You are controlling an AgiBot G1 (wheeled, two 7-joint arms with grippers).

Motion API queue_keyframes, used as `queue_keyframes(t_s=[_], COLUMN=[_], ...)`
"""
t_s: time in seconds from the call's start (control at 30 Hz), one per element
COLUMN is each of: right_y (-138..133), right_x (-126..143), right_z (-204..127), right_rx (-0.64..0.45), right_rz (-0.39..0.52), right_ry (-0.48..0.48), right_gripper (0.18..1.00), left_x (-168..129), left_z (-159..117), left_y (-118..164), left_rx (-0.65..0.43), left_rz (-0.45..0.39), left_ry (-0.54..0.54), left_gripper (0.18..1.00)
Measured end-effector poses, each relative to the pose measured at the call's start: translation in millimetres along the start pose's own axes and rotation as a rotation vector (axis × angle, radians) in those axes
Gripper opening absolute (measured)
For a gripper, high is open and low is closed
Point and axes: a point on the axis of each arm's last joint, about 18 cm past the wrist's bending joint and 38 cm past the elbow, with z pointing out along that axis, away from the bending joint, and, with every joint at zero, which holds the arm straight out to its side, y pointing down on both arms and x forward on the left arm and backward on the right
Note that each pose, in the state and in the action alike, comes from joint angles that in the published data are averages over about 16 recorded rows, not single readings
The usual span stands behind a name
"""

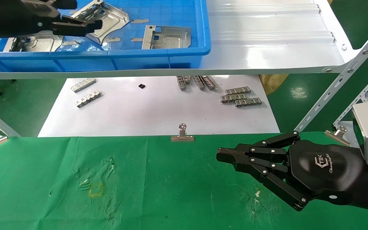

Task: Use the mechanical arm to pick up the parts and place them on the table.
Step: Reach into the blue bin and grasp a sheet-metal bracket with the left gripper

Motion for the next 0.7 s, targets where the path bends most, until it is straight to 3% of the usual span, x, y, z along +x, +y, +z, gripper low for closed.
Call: queue_keyframes(t_s=[0.3,0.7], right_y=[0,0], right_x=[0,0], right_z=[0,0], right_rx=[0.000,0.000], right_rz=[0.000,0.000], right_ry=[0.000,0.000], right_gripper=[0.192,0.192], left_x=[-13,-20], left_z=[1,5], left_y=[9,15], left_rx=[-0.032,-0.068], left_rz=[0.003,0.012], left_ry=[-0.066,-0.115], left_gripper=[0.889,0.648])
